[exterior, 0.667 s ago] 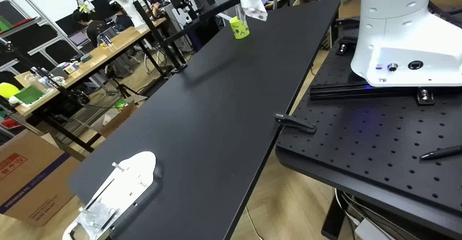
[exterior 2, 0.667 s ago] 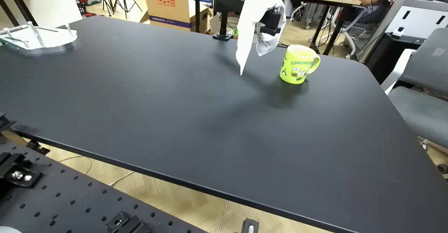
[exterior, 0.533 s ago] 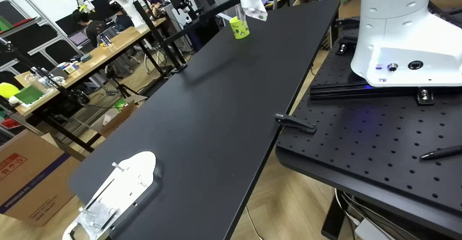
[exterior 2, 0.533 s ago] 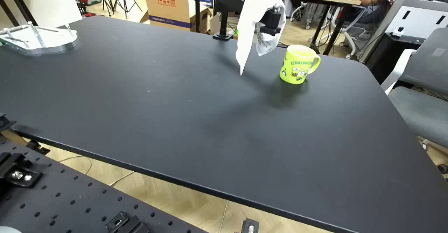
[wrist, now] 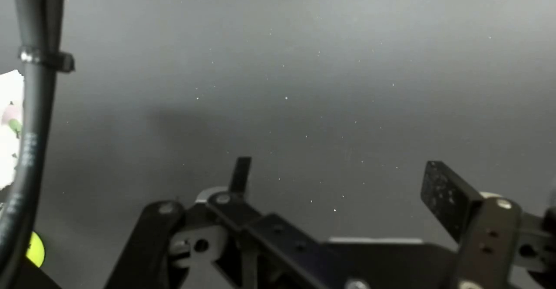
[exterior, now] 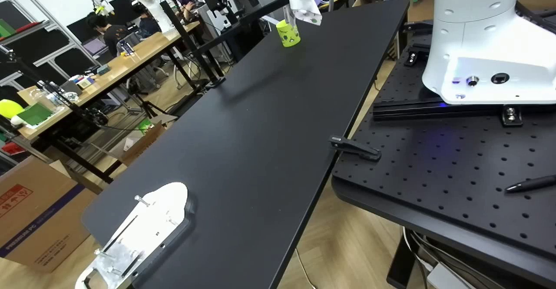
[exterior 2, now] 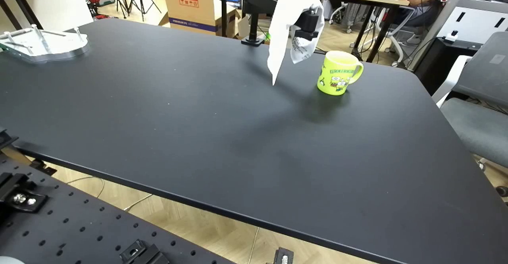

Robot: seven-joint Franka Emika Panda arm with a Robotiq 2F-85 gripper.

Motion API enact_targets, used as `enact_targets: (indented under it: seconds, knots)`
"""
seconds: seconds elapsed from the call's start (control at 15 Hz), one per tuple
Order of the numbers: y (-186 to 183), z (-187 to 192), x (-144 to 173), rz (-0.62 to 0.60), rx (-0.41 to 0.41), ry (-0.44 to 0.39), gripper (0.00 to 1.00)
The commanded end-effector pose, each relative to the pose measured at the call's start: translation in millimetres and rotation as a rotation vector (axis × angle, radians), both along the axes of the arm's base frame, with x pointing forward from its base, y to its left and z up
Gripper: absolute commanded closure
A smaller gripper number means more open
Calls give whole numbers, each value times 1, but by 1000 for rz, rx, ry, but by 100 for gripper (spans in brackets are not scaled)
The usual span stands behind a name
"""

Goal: Put the cloth on the table

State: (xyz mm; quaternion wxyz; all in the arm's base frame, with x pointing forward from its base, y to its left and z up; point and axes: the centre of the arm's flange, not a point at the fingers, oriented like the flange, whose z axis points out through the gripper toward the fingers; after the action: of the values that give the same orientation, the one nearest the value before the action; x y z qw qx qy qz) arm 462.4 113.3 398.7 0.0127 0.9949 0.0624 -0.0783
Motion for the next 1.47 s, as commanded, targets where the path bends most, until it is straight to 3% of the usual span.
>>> enact_targets:
  seconds: [0.0, 0.4, 0.8, 1.07, 1.13, 1.4]
  knots:
    - [-2, 1, 0, -6, -23, -14, 0]
    - [-74, 20, -8, -189, -176, -172, 0]
    - [-170, 36, -25, -393, -217, -355, 0]
    - [-228, 46, -41, -572, -171, -429, 0]
    - [-214, 43, -27, -480, -174, -387, 0]
    - [-217, 41, -28, -471, -176, -385, 0]
